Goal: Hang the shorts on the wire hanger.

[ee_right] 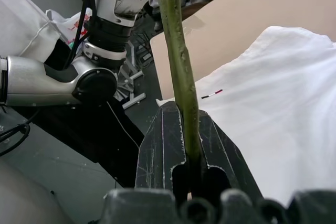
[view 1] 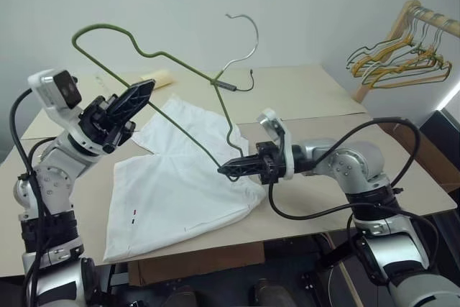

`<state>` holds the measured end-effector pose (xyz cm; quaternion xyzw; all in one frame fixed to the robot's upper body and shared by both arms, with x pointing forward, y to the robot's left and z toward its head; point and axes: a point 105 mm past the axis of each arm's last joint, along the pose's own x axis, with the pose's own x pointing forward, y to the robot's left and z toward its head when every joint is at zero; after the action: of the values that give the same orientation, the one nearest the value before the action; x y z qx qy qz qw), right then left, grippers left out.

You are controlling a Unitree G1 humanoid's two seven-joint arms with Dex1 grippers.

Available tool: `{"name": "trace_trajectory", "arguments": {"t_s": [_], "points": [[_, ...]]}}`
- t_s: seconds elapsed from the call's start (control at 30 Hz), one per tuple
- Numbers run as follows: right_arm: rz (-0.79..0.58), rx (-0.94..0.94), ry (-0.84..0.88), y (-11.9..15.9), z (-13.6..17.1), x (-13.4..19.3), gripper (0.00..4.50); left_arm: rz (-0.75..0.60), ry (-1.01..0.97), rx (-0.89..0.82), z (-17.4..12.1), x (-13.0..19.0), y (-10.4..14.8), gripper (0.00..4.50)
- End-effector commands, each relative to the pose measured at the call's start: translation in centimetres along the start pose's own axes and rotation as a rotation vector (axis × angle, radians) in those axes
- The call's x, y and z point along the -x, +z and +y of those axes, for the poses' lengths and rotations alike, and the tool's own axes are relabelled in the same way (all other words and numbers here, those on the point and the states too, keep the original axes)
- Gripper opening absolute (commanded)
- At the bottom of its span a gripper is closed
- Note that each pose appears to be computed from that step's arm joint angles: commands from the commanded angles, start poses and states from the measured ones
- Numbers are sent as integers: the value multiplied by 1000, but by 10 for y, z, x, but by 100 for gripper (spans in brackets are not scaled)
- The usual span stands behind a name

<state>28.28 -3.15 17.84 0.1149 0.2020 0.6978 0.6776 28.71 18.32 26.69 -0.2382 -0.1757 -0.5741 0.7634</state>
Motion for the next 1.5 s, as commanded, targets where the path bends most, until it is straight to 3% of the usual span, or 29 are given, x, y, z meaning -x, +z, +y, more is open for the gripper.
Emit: {"name": "trace_trajectory", "arguments": {"t_s": [0.03, 0.13, 0.3, 0.47, 0.7, 0.97, 1.2, 1.5], "points": [[-66, 30, -9, 16, 4, 7, 0, 50, 13, -17, 2, -3, -11, 53], [-99, 17, -9, 20, 6, 11, 0, 100, 60, -32, 8, 0, -19, 143], [-160, -11, -51, 23, 9, 28, 0, 365, 243, -85, 34, 24, -58, 294], [-151, -185, -185, -2, -1, 65, 0, 642, 320, -217, 44, 51, -91, 445], [-51, -515, -367, -64, -8, 123, 0, 915, 199, -382, 30, 70, -107, 445], [21, -884, -380, -103, -4, 164, 0, 1016, 119, -413, 19, 75, -117, 445], [79, -926, -453, -124, -23, 181, 0, 1042, 104, -422, 15, 78, -119, 445], [61, -875, -388, -113, -37, 172, 0, 1038, 124, -426, 14, 83, -116, 445]]}}
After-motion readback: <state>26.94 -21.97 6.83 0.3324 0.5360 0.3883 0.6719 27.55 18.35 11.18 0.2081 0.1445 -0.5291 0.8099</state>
